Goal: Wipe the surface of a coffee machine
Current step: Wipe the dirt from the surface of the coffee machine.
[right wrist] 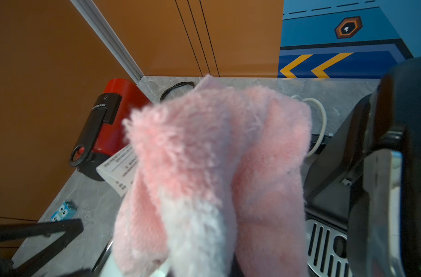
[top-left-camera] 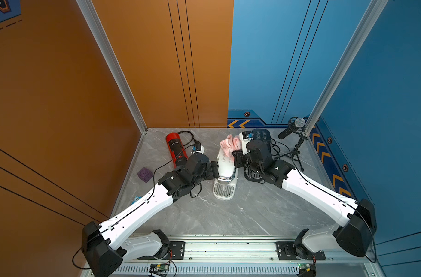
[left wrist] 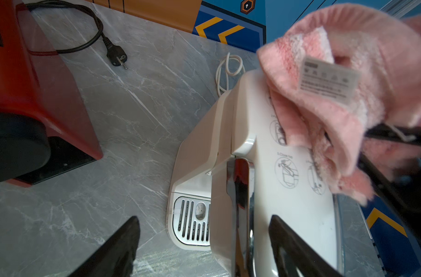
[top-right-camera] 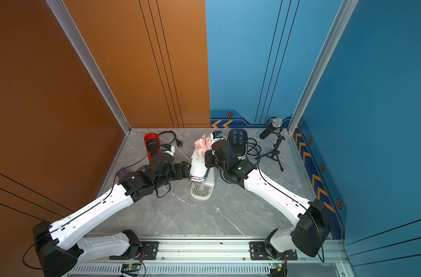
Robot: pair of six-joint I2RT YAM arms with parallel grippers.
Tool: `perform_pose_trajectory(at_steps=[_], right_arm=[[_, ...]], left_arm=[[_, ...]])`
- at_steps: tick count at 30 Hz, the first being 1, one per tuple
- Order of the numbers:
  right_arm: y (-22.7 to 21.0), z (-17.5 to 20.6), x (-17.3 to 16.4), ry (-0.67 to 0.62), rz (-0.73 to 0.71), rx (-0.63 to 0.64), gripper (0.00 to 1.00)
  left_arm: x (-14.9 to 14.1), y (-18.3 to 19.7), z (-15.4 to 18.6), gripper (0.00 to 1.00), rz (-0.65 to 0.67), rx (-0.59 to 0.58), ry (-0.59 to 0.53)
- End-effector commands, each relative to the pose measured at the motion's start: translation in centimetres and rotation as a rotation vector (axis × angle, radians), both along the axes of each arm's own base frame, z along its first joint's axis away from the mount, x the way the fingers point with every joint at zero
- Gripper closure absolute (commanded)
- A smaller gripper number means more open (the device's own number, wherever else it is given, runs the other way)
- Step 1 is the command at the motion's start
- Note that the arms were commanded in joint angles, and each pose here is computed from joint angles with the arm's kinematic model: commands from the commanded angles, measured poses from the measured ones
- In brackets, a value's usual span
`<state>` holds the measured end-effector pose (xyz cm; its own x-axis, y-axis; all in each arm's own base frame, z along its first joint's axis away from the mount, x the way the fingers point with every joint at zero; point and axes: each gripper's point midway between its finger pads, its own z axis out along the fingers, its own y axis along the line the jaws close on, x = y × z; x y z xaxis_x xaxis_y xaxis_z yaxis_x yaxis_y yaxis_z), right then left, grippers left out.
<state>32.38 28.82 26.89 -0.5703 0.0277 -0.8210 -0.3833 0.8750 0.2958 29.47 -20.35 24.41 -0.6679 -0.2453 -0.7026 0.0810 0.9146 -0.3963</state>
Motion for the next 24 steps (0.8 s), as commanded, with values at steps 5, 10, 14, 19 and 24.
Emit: perform_pose_trajectory(at_steps=[5,10,14,19,24], right_arm=[[-2.0,-5.6,-6.6,0.175,0.029,-0.259,1.00],[-1.3,-3.9,-4.8,0.143,0.025,-0.308,1.00],[-0.4,-4.2,-2.2,0.162,0.024,-0.321,1.00],[-0.3,-5.8,0.7,0.202,-0.008,-0.344,1.00],[-1.0,-5.7,1.6,0.216,-0.037,-0.324,1.00]], left_arm=[[-0.4,2.1,-2.3,0.09,0.016,0.022,0.044],[-0.5,2.3,-3.5,0.04,0.001,0.034,0.069],[-0.8,2.6,-4.3,0.01,-0.015,0.041,0.090],[-1.4,2.7,-5.1,0.01,-0.029,0.028,0.113],[-2.1,2.3,-4.9,0.01,-0.074,0.011,0.111]])
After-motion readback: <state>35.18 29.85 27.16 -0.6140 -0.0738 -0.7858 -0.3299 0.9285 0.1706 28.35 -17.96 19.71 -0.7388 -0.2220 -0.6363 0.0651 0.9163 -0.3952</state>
